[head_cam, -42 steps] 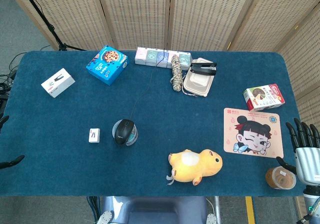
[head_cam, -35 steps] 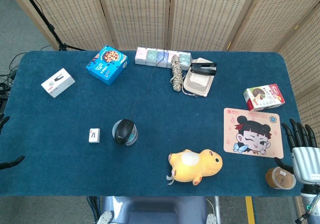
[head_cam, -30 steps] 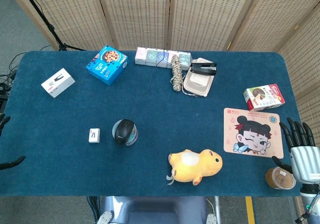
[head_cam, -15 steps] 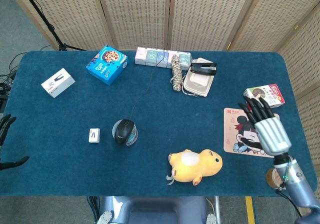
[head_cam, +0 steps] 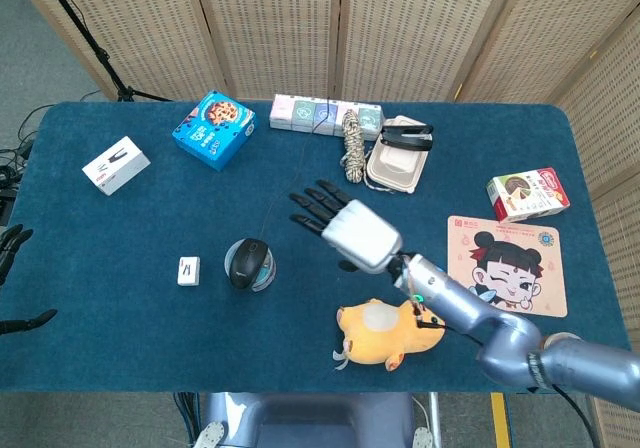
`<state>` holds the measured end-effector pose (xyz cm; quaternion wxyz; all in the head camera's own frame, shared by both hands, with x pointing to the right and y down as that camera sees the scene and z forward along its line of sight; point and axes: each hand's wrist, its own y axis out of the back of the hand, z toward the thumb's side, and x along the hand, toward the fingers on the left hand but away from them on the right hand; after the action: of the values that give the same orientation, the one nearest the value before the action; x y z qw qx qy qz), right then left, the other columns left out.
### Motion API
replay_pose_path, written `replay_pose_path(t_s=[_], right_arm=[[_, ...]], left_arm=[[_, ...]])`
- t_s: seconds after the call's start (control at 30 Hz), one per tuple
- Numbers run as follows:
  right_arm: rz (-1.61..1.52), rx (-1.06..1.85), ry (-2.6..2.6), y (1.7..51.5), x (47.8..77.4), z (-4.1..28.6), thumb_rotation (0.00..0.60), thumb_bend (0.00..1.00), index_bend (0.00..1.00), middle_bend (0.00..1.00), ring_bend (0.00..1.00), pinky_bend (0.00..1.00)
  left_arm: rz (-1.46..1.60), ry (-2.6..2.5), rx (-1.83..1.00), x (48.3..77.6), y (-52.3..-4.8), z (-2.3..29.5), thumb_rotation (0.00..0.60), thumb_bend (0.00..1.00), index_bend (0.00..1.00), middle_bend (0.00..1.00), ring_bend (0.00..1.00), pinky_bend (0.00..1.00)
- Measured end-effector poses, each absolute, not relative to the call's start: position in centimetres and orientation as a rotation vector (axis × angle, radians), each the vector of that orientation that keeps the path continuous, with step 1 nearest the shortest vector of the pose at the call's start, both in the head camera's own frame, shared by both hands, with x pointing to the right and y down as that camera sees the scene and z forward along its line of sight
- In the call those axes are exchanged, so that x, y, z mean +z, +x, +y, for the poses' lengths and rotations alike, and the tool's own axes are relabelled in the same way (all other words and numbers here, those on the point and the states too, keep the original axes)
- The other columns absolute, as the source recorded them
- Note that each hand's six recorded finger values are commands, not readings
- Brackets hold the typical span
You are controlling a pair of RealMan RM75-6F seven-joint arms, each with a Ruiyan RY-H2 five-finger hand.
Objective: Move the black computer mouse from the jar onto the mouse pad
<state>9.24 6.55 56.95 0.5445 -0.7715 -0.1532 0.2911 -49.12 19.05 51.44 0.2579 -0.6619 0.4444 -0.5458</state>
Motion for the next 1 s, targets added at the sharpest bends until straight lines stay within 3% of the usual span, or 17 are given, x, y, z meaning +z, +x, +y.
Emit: replay_pose_path(t_s=[0.33, 1.0], right_arm=[[-0.221, 0.691, -1.8, 2.7, 59.2, 8.0, 0.6, 0.0, 0.16, 0.0, 0.0, 0.0], [-0.027, 0.752, -1.751, -4.3, 62.1, 10.5, 0.6, 0.0, 0.21, 0.0, 0.0, 0.0]], left_arm=[[1.244, -1.85, -1.447, 50.6, -49.9, 18.2, 0.6, 0.0, 0.0, 0.0, 0.0, 0.0], [1.243, -1.86, -1.496, 51.4, -50.1, 17.7, 0.6, 0.0, 0.0, 0.0, 0.0, 0.0]])
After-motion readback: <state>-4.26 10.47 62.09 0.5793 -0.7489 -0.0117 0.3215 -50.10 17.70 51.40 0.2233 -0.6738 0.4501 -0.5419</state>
